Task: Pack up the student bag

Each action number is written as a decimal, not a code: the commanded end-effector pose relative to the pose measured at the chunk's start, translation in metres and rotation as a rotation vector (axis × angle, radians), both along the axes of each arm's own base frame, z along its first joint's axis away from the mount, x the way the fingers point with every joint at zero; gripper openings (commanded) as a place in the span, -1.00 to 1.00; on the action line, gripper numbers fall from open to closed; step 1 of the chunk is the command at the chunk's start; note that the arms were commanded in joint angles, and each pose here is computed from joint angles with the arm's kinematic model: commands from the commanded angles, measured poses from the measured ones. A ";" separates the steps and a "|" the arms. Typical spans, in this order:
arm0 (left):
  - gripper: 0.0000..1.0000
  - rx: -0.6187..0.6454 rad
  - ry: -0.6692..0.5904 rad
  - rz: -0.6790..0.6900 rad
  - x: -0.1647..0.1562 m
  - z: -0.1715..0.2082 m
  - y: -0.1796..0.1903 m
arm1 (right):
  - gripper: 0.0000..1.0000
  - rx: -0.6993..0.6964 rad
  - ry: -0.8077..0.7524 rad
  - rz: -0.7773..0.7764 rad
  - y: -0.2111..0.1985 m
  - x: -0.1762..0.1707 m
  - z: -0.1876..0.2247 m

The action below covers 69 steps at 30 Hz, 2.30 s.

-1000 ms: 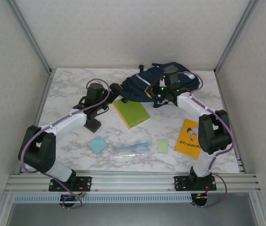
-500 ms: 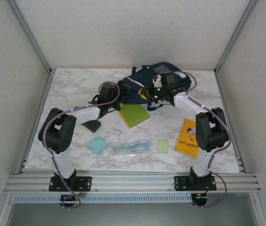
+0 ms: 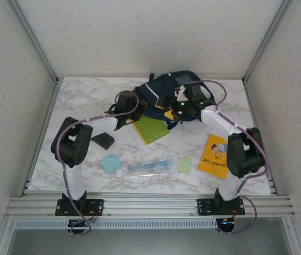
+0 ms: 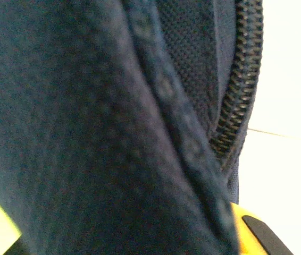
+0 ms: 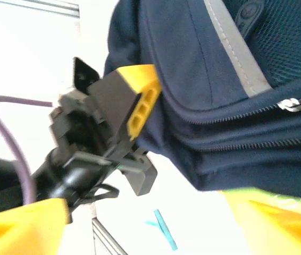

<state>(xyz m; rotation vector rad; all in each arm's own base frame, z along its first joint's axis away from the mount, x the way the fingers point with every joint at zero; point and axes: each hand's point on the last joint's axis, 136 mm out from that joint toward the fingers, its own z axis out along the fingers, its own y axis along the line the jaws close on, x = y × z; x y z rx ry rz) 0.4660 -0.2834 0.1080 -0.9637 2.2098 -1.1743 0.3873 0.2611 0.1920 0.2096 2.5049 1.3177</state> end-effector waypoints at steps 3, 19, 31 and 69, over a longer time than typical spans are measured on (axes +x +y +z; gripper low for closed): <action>-1.00 -0.044 -0.040 0.086 0.018 0.032 0.008 | 0.98 -0.055 0.031 -0.138 -0.063 -0.013 -0.012; -1.00 -0.074 -0.024 0.068 0.009 0.043 0.017 | 0.97 -0.005 0.057 -0.417 -0.143 0.038 -0.079; -1.00 -0.022 -0.045 0.033 0.037 0.033 0.033 | -1.00 0.094 0.077 -0.471 -0.135 0.063 -0.078; 0.16 0.827 -0.675 -0.640 -0.034 0.026 -0.115 | -1.00 0.265 0.218 -0.630 -0.059 0.074 -0.004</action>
